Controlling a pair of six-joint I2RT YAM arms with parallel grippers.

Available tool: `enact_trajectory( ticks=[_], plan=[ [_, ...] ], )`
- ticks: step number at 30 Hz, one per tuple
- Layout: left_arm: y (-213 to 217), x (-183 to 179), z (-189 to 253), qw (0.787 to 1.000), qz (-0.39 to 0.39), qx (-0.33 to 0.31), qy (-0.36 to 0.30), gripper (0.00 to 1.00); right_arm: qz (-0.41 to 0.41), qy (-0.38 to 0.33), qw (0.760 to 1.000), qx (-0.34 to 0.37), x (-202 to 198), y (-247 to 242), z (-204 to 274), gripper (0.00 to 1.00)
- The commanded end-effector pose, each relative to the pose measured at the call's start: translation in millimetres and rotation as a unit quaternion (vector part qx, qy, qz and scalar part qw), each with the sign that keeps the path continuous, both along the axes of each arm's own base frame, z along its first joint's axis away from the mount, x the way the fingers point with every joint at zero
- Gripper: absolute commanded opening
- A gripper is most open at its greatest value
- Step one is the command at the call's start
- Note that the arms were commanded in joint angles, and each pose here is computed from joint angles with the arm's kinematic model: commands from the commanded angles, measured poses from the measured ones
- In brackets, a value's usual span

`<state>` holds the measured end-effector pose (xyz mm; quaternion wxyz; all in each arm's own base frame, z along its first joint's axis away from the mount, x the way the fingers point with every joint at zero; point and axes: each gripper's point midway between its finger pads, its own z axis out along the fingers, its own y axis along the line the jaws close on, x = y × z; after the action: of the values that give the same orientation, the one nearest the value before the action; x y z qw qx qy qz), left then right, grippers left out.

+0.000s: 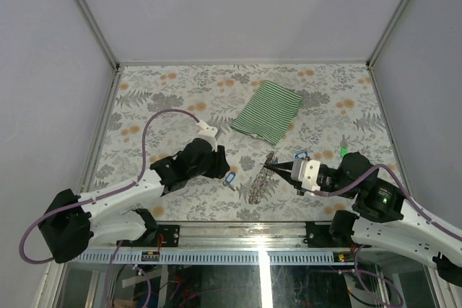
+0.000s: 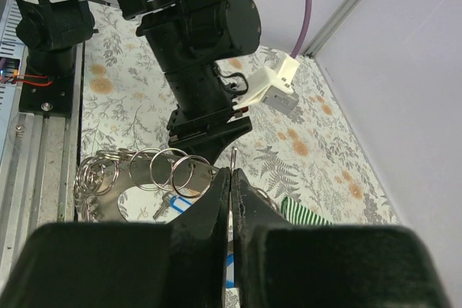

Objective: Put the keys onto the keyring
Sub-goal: Pick up the key from the center of the board.

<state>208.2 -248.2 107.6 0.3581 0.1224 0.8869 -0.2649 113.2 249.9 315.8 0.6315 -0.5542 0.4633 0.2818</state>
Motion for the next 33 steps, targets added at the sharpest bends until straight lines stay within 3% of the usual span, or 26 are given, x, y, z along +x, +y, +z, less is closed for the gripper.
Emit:
enact_trajectory(
  ticks=[1,5,12,18,25,30,33],
  plan=[
    [10.6,9.8,-13.8,0.993,0.119,0.021,0.002,0.44,-0.013,-0.011,0.999,0.037,3.4,-0.2,18.9,0.0],
    [11.6,8.5,-40.0,0.983,0.169,0.062,0.033,0.46,-0.013,-0.01,0.999,0.038,3.5,0.3,17.0,0.0],
    [0.9,-0.8,-67.5,0.977,0.172,0.115,0.047,0.45,-0.01,-0.004,0.999,0.042,1.8,0.6,17.2,0.0],
    [-8.7,-2.5,-73.0,0.979,0.162,0.117,0.046,0.41,-0.01,-0.001,0.999,0.048,0.4,-1.3,17.4,0.0],
    [-9.3,-6.1,-82.7,0.978,0.153,0.134,0.053,0.28,-0.001,0.0,0.999,0.052,-2.8,-0.2,17.2,0.0],
    [-8.4,-7.3,-83.8,0.977,0.152,0.138,0.053,0.25,0.01,0.004,0.998,0.056,-5.9,2.7,18.7,0.0],
    [-7.8,-8.1,-83.9,0.978,0.149,0.14,0.052,0.16,0.014,0.007,0.998,0.056,-7.1,4.2,17.8,0.0]
  ],
)
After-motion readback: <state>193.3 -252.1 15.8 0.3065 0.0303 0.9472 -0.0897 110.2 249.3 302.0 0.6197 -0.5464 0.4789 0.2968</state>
